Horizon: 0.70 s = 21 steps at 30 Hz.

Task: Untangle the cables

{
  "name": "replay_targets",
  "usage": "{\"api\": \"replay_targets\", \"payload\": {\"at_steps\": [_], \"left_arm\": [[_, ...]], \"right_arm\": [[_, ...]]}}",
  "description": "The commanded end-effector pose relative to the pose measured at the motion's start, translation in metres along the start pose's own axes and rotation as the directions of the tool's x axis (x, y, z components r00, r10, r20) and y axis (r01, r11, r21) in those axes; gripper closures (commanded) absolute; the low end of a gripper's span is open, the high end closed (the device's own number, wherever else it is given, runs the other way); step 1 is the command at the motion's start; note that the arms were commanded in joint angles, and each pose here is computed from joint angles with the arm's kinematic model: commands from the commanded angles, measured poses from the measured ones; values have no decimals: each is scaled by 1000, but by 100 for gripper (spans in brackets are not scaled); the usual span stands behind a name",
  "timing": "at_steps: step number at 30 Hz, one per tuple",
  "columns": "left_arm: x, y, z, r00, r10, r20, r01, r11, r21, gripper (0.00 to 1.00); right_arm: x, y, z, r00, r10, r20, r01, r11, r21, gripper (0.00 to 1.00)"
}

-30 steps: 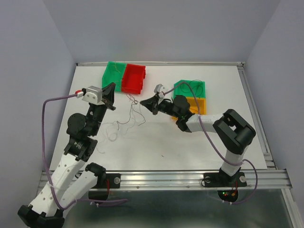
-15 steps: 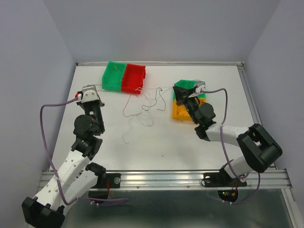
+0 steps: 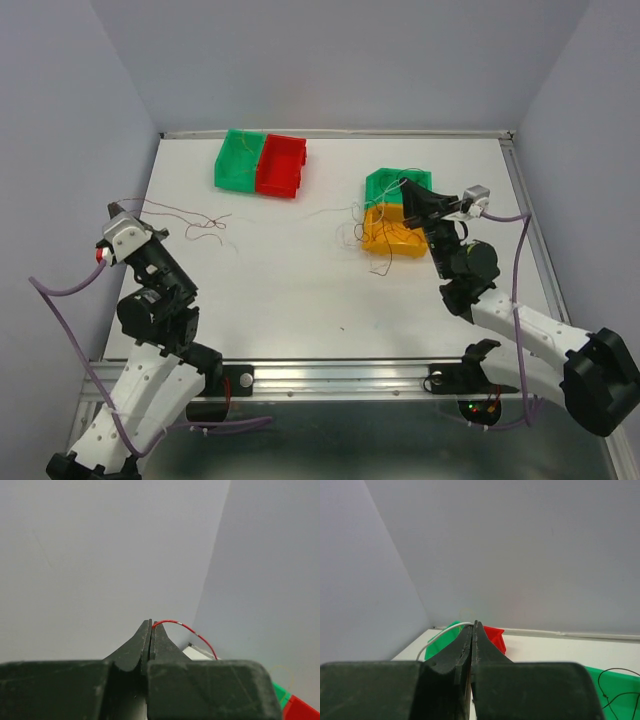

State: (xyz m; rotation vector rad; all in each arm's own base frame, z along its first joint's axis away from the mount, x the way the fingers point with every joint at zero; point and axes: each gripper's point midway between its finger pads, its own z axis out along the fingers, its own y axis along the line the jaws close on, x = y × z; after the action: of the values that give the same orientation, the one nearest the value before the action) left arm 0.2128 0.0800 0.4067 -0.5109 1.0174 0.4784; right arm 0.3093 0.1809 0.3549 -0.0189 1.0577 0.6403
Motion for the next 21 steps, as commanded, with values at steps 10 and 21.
{"api": "replay_targets", "payload": {"at_steps": [10,21], "left_arm": [[-40,-7,2,998,7,69,-16,991,132,94],[-2,-42,20,987,162,22,-163,981,107,94]], "right_arm": [[42,75,14,970,26,-243,-116,923,-368,99],[88,150,-45,903,-258,-344,-124,611,-782,99]]}}
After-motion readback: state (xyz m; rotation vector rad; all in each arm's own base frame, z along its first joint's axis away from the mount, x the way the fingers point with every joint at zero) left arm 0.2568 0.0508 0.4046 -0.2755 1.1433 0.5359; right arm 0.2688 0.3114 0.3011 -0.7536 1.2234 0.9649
